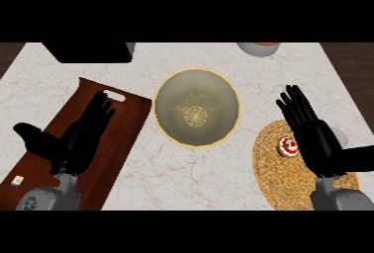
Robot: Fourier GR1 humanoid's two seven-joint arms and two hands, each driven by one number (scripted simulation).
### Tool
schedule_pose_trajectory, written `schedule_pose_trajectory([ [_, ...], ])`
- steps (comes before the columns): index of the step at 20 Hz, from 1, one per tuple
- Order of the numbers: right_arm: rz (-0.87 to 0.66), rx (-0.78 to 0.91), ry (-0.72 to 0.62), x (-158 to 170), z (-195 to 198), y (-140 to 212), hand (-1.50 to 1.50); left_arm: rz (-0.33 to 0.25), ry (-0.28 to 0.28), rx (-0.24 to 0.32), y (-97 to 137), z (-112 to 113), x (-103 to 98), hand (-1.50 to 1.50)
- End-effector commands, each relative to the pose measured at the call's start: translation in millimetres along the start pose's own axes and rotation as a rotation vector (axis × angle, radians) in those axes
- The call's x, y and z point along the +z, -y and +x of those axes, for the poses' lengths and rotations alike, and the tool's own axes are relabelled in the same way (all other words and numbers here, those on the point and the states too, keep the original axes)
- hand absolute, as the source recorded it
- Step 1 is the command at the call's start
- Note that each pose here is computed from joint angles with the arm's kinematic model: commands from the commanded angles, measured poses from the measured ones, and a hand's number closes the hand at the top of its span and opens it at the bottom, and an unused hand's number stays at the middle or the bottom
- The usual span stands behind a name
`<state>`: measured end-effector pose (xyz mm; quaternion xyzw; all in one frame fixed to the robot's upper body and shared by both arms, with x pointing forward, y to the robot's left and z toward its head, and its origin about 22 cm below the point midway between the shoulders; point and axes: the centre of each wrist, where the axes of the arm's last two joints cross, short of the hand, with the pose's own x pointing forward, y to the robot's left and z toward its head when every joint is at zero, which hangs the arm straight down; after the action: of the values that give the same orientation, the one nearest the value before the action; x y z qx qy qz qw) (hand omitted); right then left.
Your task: Pick the can from the placemat and place it in the bowl
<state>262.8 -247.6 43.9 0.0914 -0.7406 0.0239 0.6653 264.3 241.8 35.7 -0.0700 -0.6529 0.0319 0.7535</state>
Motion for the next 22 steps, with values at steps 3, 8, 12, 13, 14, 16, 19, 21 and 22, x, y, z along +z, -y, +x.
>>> schedule_pose_trajectory([
  [3, 0.039, 0.128, 0.082, 5.4, 42.8, 76.6, 1.5, -0.133, 0.102, -0.162, 17.5, 15.1, -0.8, 0.0],
  [8, 0.008, 0.688, -0.004, 18.3, 86.9, 141.3, 1.5, -0.264, 0.164, -0.274, 27.9, 12.4, -1.7, 0.0],
  [12, 0.061, 0.355, 0.035, 30.8, 9.8, 178.6, -1.5, -0.292, 0.151, -0.283, 34.9, -8.3, 3.3, 0.0],
  [13, 0.081, 0.442, 0.057, 16.9, 16.3, 183.9, -1.5, -0.29, 0.149, -0.299, 32.1, -6.6, -6.9, 0.0],
  [14, 0.114, 0.533, 0.055, 6.5, 30.2, 180.7, -1.5, -0.32, 0.15, -0.287, 46.5, 6.0, 4.4, 0.0],
  [16, 0.179, 0.685, 0.05, 3.6, 42.9, 178.2, -1.5, -0.303, 0.157, -0.312, 45.2, -0.5, 1.2, 0.0],
  [19, 0.257, 0.861, -0.024, -12.7, 72.5, 178.0, -1.5, -0.308, 0.167, -0.313, 34.6, -4.1, -5.1, 0.0],
  [21, 0.29, 0.988, -0.075, -6.2, 93.9, 191.3, -1.5, -0.31, 0.148, -0.3, 44.7, -6.8, 5.1, 0.0],
  [22, 0.281, 1.092, -0.122, -19.7, 122.8, 185.0, -1.5, -0.308, 0.151, -0.3, 30.9, -12.9, 0.0, 0.0],
])
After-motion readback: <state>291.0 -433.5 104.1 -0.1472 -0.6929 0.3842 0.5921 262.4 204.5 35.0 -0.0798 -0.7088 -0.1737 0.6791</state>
